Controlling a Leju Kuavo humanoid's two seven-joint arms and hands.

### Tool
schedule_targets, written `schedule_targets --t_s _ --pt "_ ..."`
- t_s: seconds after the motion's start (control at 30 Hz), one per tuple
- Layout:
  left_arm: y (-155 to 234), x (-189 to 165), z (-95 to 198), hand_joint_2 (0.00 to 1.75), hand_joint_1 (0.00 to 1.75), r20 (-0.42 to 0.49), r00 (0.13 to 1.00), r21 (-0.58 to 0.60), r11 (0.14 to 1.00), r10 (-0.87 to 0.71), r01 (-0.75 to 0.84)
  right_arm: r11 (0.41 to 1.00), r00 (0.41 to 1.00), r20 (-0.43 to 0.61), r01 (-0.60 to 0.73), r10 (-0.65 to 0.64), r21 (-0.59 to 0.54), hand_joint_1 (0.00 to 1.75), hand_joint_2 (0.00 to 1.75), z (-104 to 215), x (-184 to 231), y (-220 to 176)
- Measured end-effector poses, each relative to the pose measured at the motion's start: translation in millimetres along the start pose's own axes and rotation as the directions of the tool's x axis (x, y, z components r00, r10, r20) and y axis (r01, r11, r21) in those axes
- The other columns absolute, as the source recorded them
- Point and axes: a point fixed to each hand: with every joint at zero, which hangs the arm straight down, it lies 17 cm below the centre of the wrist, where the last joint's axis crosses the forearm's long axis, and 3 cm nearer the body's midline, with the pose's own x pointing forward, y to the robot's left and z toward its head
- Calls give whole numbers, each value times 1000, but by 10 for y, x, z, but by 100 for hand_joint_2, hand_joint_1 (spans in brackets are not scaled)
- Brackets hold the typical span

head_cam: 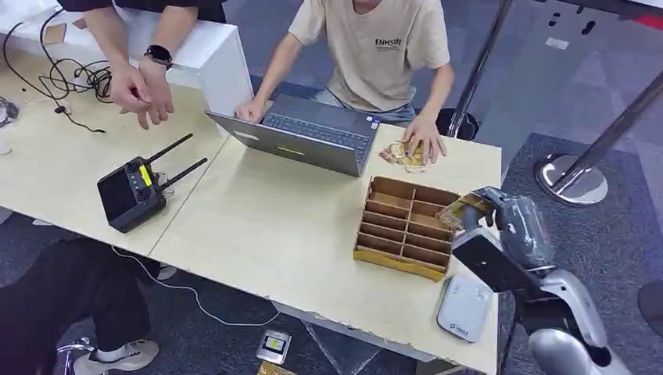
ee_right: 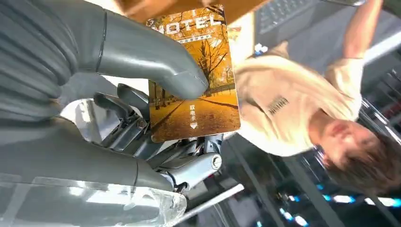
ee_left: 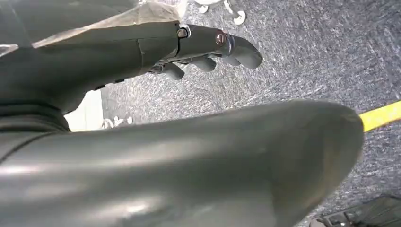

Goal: Pass the card to the sensor for recognition and then transmit it.

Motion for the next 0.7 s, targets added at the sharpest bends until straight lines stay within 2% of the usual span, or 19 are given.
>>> schedule_targets --t_s 0.2,0.47,0.7 --pt "21 -11 -5 0 0 -4 1000 8 1000 16 -16 993 997 -39 71 -68 92 175 175 233 -56 -242" --pt "42 0 -11 0 0 2 1000 13 1000 27 -27 986 999 -43 14 -7 164 175 175 398 -67 -437" --pt "50 2 -14 0 0 2 1000 13 999 30 -30 973 995 -78 -41 60 228 175 175 587 -249 -300"
